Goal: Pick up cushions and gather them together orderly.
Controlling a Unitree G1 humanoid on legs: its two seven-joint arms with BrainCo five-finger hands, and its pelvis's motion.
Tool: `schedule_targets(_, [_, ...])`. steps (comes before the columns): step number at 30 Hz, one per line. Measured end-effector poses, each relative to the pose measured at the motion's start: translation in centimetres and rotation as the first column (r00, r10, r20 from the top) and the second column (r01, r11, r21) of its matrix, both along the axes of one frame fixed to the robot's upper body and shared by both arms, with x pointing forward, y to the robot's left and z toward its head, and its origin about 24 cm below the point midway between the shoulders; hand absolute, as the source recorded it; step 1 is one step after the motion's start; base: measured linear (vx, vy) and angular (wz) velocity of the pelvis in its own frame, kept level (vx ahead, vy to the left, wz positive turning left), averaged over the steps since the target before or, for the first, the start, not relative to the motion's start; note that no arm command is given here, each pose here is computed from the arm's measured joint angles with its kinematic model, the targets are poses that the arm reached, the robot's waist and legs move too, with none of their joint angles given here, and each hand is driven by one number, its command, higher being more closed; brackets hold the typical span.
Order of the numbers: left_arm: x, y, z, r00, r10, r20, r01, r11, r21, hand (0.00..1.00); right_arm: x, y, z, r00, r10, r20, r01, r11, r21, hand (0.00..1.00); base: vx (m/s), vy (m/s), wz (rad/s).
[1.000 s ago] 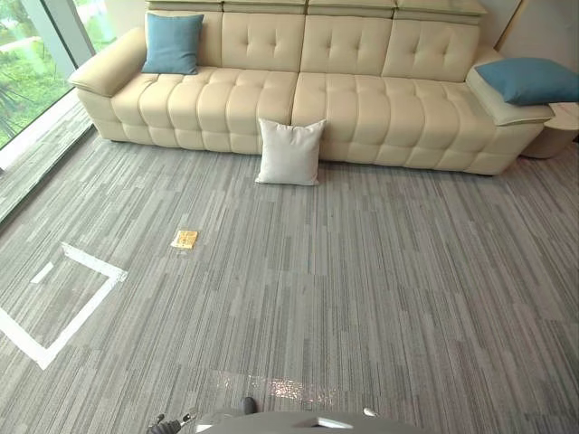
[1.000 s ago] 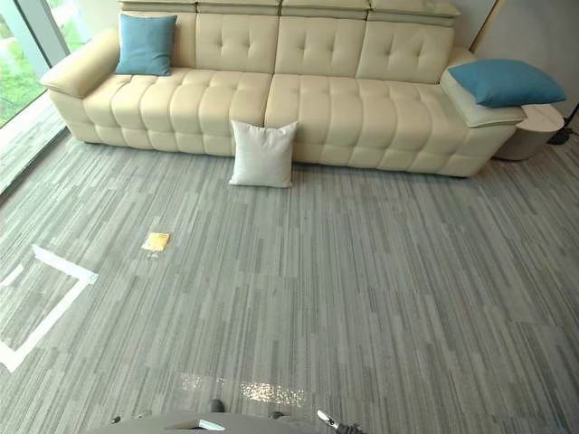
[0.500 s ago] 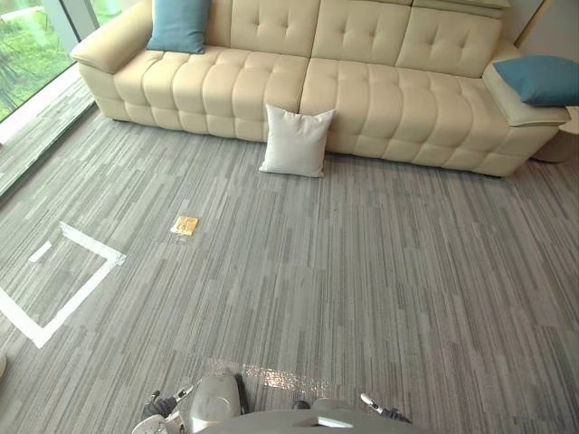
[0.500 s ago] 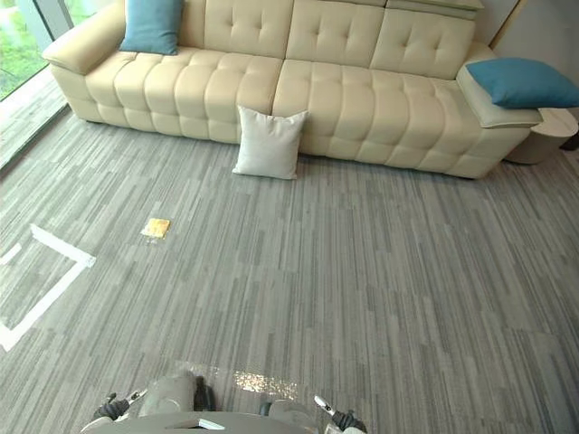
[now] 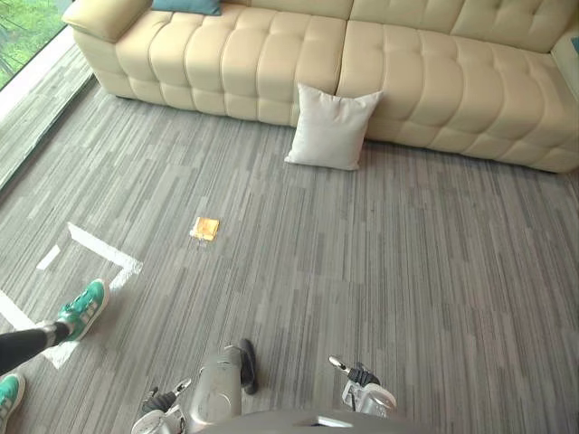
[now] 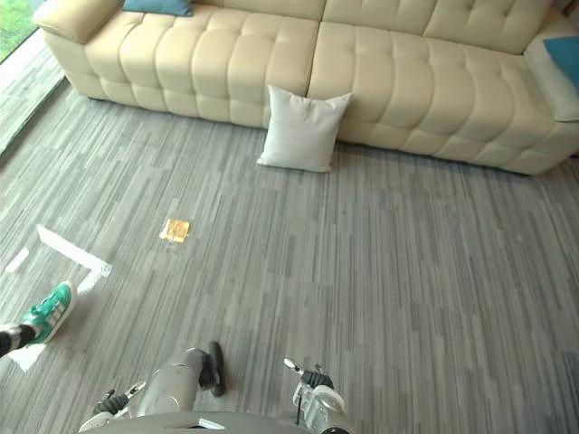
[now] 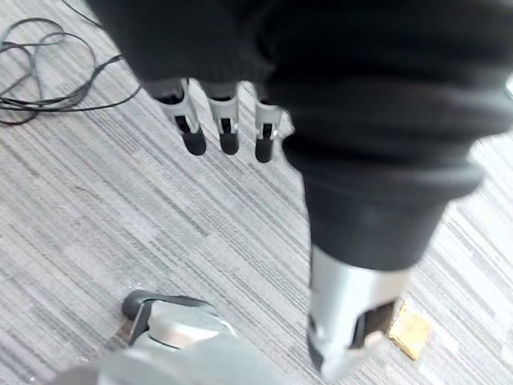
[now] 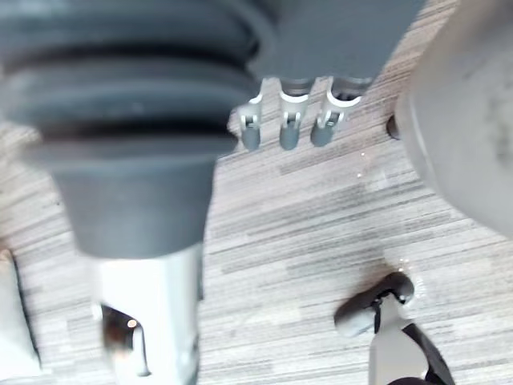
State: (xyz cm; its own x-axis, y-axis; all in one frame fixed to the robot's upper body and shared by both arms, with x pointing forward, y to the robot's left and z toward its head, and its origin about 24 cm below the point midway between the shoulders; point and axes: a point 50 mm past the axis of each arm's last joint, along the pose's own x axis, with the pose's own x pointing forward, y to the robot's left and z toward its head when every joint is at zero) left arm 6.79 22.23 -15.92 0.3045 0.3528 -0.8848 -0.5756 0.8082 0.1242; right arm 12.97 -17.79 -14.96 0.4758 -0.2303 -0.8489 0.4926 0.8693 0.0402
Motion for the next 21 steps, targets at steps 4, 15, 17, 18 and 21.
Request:
schedule_targets(4, [-0.1, 0.0, 0.0, 1.0, -0.003, -0.008, 0.003, 1.0, 0.0, 0.0, 0.7, -0.6, 0.5, 0.999, 0.007, 0.045, -0.006, 1.0, -0.028, 0.0, 0.41, 0.068, -0.23])
schedule_targets(15, [4.4, -4.6, 0.1, 0.99, -0.115, 0.081, 0.123, 0.988, -0.096, 0.0, 1.3, -3.3, 1.6, 0.994, -0.009, 0.111, 0.02, 0.996, -0.092, 0.0, 0.58, -0.132, 0.4])
schedule_targets(17, [5.2, -5.8, 0.2, 0.984, -0.146, 0.104, 0.157, 0.981, -0.11, 0.0, 1.8, -3.3, 2.0, 0.991, 0.001, 0.133, 0.013, 0.995, -0.102, 0.0, 0.6, -0.272, 0.08])
schedule_targets(18, [5.4, -6.0, 0.3, 0.98, -0.163, 0.11, 0.175, 0.978, -0.109, 0.0, 2.0, -3.4, 2.1, 0.99, 0.001, 0.142, 0.014, 0.995, -0.103, 0.0, 0.61, -0.266, 0.11])
schedule_targets(21, [6.0, -6.1, 0.6, 0.978, -0.149, 0.148, 0.167, 0.979, -0.12, 0.0, 1.9, -3.0, 2.2, 0.988, 0.003, 0.153, 0.012, 0.995, -0.101, 0.0, 0.56, -0.177, 0.07])
